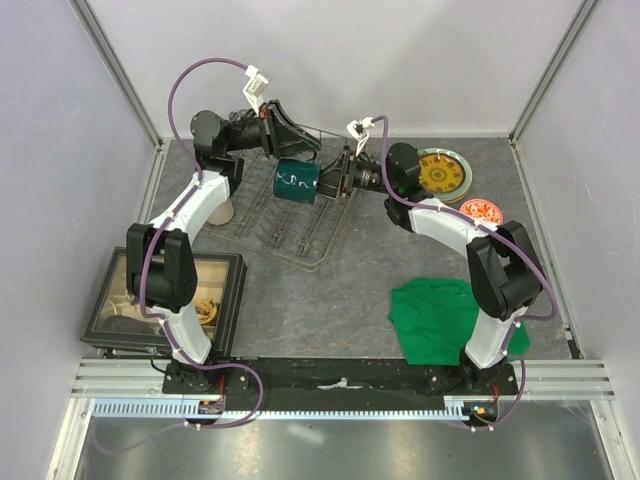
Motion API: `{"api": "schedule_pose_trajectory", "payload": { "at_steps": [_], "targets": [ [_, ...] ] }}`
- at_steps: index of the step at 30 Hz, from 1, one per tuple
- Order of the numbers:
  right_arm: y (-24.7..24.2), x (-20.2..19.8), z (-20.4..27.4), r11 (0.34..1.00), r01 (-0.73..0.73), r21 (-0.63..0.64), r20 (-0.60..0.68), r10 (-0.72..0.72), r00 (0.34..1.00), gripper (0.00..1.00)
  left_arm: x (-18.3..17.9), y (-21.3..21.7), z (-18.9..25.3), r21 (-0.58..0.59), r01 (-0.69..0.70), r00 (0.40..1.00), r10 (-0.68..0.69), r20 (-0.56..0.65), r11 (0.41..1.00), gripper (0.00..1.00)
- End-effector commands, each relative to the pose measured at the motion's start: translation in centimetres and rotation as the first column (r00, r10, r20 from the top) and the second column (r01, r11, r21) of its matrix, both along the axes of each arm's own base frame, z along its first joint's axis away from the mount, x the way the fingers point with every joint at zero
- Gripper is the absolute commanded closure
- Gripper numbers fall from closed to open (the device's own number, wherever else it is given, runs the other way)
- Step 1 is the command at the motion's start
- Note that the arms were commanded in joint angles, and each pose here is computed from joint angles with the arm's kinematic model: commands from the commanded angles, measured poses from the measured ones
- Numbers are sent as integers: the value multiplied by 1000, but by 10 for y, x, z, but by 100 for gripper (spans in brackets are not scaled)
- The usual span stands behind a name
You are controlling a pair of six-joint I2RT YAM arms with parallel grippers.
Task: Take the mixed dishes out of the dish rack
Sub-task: Pick up the cup from the dish rack.
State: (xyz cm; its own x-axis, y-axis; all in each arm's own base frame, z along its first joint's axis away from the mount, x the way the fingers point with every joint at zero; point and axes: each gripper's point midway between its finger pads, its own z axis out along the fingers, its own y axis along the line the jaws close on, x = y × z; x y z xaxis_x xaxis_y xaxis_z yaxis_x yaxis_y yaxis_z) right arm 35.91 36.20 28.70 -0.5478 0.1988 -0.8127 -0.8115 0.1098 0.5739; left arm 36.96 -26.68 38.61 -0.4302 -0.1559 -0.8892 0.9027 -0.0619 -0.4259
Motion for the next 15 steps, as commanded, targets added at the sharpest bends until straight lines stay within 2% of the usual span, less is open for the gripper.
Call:
{"api": "schedule_pose_trajectory", "payload": {
  "at_steps": [1,4,10,15],
  "targets": [
    [9,4,27,999,-2,50,100,-3,995,48,-15,0,28,-50,-13,999,15,41,999,99],
    [13,3,31,998,-9,63,106,2,994,52,-15,-1,28,-55,-19,999,21,37,998,98],
    [18,1,32,996,-29,81,95,21,995,67,-15,-5,28,-54,-17,999,19,34,998,98],
    [17,-1,33,996,-33,82,99,25,995,88,-16,-5,28,-52,-13,999,15,37,999,98]
  ]
}}
